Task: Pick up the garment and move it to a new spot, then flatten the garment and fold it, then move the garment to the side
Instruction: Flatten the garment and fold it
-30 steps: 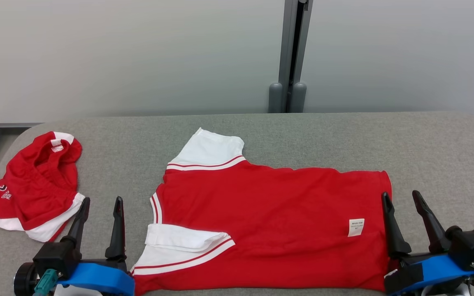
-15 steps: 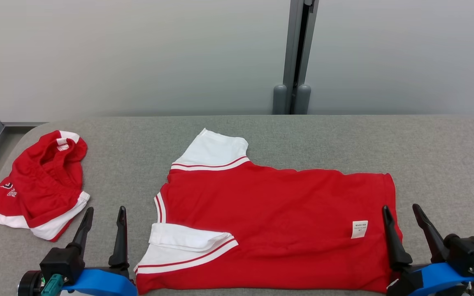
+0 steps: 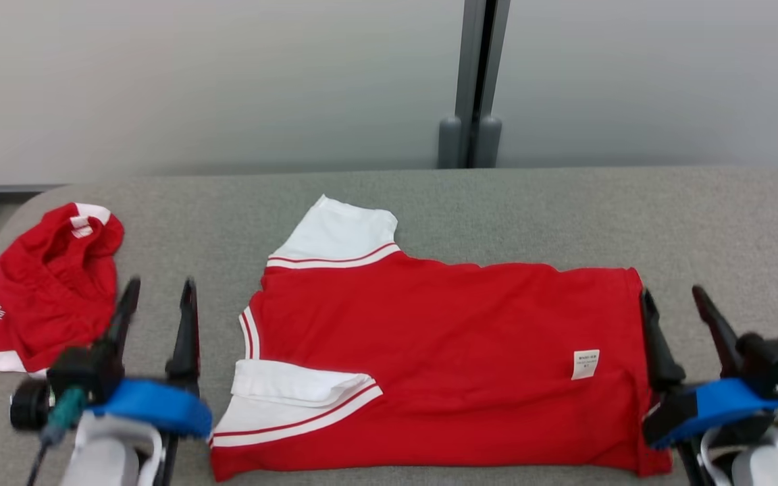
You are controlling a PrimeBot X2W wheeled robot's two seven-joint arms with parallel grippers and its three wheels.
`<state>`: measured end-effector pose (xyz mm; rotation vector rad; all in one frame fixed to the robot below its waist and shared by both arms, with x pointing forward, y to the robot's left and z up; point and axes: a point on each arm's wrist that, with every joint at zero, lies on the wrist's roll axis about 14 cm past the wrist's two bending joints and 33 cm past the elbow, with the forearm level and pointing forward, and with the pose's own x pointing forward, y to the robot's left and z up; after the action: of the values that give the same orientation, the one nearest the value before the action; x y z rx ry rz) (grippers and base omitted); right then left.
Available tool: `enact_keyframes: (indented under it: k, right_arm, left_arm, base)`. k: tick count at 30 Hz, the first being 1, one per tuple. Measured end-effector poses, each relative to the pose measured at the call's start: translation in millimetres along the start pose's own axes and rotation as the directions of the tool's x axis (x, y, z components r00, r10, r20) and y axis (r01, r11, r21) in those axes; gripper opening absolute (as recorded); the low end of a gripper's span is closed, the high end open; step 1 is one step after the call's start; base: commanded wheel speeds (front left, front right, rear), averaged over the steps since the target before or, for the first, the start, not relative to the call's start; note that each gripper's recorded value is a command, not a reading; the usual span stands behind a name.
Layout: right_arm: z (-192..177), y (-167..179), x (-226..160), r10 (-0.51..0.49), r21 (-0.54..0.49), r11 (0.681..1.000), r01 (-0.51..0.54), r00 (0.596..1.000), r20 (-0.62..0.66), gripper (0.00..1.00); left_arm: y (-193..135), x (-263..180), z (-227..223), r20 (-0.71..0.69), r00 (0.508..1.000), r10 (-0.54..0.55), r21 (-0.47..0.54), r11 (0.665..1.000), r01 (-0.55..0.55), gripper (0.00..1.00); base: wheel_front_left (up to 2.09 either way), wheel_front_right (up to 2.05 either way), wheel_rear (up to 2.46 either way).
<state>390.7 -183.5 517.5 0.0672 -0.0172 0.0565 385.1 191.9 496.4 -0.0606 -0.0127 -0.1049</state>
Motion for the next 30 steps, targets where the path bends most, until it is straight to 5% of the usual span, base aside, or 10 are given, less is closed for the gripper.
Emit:
enact_keyframes:
  k: [8,14,22,30]
  right_arm:
    - [14,-22,56,-0.035,-0.062,0.997,0.035,0.999,0.006,1.00]
    - [10,-31,93,-0.043,-0.100,0.994,0.043,0.999,0.002,1.00]
    - [-23,-41,115,-0.062,-0.121,0.991,0.055,0.996,-0.057,1.00]
    - [-45,-52,123,-0.083,-0.140,0.988,0.070,0.993,-0.088,1.00]
  left_arm:
    - [-14,96,56,0.085,0.986,-0.142,0.091,0.987,0.134,1.00]
    - [-32,170,57,0.033,0.969,-0.243,0.111,0.965,0.238,1.00]
    - [-51,230,-5,-0.182,0.925,-0.333,0.082,0.932,0.352,1.00]
    - [-65,243,-91,-0.406,0.834,-0.375,0.016,0.909,0.417,1.00]
  base:
    - [0.00,0.00,0.00]
    - [0.00,0.00,0.00]
    - [0.00,0.00,0.00]
    - [0.00,0.00,0.00]
